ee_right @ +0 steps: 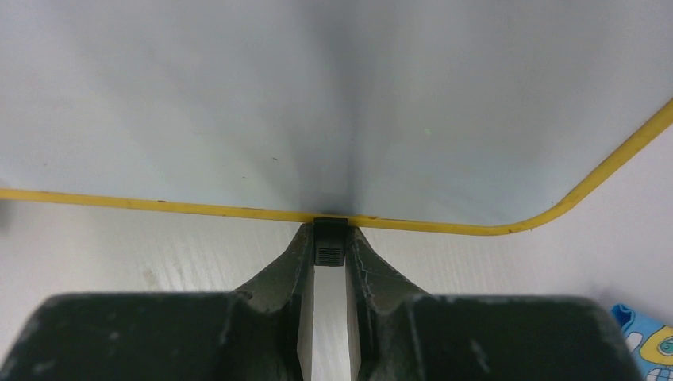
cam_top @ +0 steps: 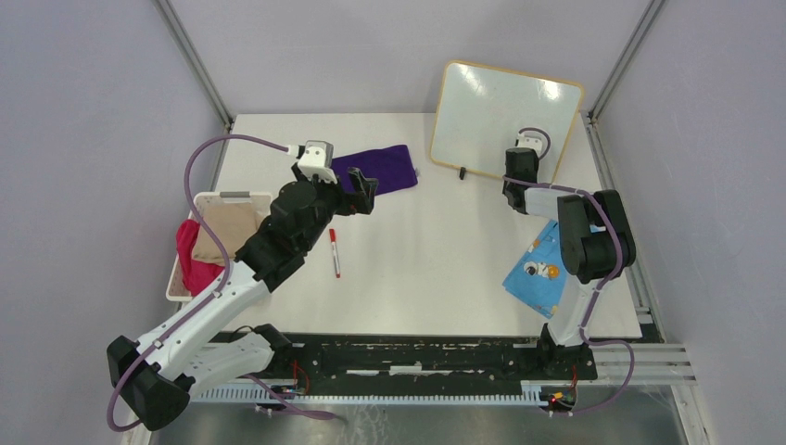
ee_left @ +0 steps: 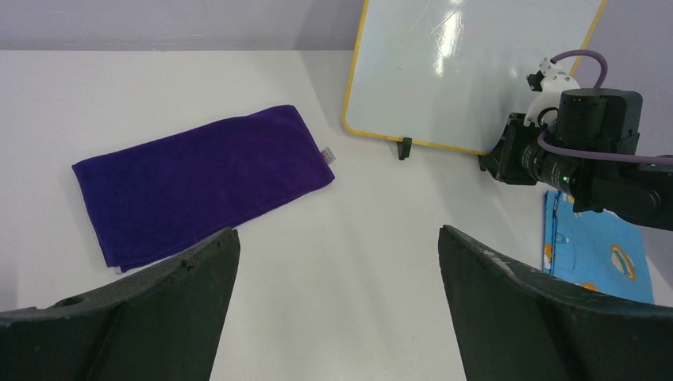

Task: Write a sentence on the whiteboard
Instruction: Move the whiteboard stand to the center of the board.

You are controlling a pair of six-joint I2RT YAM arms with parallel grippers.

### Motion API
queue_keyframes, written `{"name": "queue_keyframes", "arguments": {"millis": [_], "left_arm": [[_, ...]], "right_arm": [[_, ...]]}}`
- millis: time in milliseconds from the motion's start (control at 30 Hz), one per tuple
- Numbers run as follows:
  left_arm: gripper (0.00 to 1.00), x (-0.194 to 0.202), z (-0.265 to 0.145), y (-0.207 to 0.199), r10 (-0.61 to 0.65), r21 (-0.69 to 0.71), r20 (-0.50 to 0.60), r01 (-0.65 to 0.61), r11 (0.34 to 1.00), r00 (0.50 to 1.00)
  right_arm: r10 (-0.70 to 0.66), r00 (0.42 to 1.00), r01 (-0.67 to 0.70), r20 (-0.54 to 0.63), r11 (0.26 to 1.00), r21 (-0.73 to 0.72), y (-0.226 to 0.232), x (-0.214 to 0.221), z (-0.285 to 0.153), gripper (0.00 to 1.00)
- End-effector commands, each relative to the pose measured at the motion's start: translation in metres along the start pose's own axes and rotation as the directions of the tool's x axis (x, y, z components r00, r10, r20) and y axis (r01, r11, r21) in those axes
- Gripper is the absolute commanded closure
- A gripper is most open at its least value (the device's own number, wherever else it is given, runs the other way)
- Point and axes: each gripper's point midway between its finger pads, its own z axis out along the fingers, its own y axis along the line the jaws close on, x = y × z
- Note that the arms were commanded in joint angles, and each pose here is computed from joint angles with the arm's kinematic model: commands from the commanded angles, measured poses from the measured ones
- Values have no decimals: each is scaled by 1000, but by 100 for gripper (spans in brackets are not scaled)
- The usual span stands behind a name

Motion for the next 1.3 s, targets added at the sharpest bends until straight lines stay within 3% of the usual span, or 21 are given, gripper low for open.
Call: {"name": "queue_keyframes", "arguments": {"millis": [0, 433, 900, 1267], "left_arm": [[0, -21, -5, -10, -27, 42, 65, 24, 999, 998], [0, -29, -11, -18, -59, 88, 91, 51, 995, 994], [0, -29, -11, -11, -57, 45, 101, 53, 998, 993], [0, -32, -12, 6, -55, -44, 126, 61, 997, 990]], "right_arm": [[18, 1000, -19, -19, 998, -60, 3, 14, -24, 100], [7, 1000, -10, -30, 992, -124, -1, 71, -96, 100], [-89, 996, 86, 6, 937, -339, 51, 114, -161, 100], [-71, 997, 60, -7, 898, -437, 92, 130, -185, 100]]}}
